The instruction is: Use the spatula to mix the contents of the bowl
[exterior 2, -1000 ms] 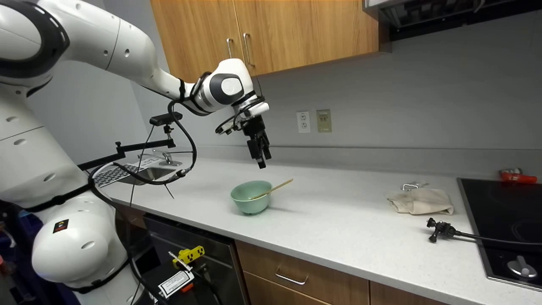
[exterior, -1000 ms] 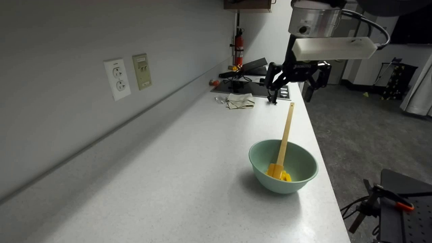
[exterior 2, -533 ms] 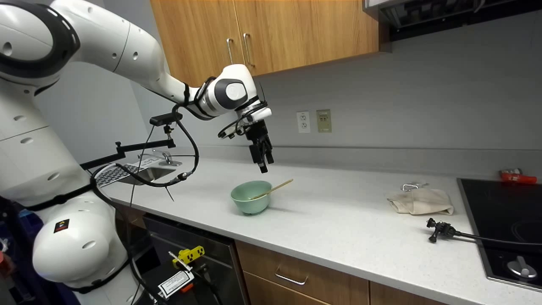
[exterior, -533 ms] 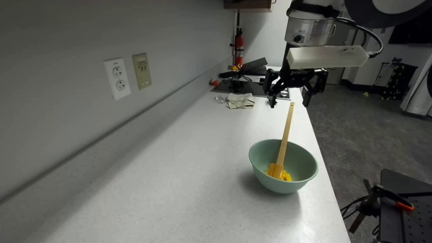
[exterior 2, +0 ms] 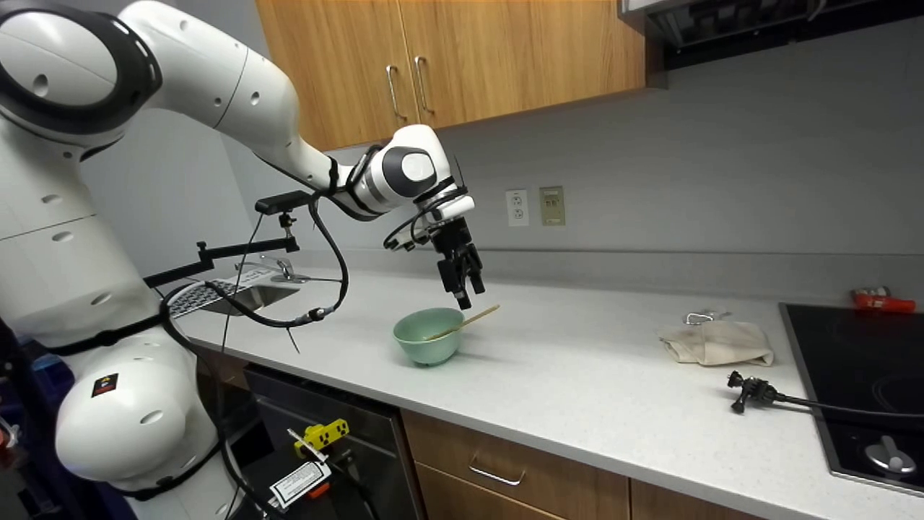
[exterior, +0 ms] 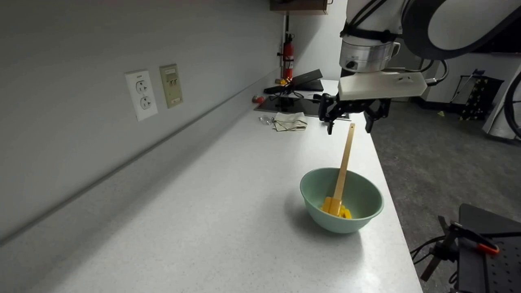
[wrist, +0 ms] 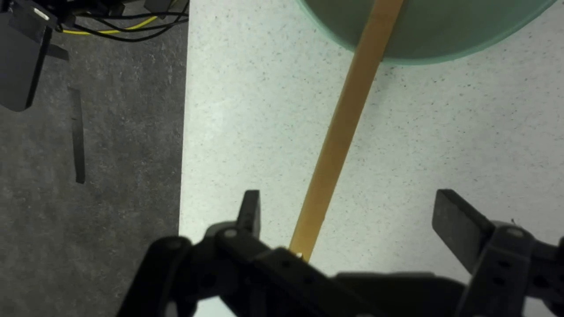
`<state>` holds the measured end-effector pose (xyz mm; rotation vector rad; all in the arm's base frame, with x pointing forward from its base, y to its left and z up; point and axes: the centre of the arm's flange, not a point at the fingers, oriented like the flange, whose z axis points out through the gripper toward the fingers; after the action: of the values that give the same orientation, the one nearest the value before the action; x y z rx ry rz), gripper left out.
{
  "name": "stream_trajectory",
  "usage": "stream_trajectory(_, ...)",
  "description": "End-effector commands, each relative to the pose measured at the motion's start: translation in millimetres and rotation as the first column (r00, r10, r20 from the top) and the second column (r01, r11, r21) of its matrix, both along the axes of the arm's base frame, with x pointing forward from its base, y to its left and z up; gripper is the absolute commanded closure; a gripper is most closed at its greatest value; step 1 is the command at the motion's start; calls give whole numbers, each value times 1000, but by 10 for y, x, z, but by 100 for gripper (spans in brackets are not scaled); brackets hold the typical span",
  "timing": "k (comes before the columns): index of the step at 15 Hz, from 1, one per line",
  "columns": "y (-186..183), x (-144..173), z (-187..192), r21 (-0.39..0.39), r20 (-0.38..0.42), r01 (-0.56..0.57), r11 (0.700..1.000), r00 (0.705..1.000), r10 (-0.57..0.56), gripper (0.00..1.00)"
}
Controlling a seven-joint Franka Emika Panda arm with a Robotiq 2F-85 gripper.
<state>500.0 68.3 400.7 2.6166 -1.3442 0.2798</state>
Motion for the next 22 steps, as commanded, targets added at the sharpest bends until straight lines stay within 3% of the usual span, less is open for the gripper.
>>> stream_trajectory(1, -14, 8, -28, 1, -2, 13, 1000, 1000, -13, 0)
stream_trajectory(22, -172, 64, -339, 23, 14, 94, 995, 995, -94, 0)
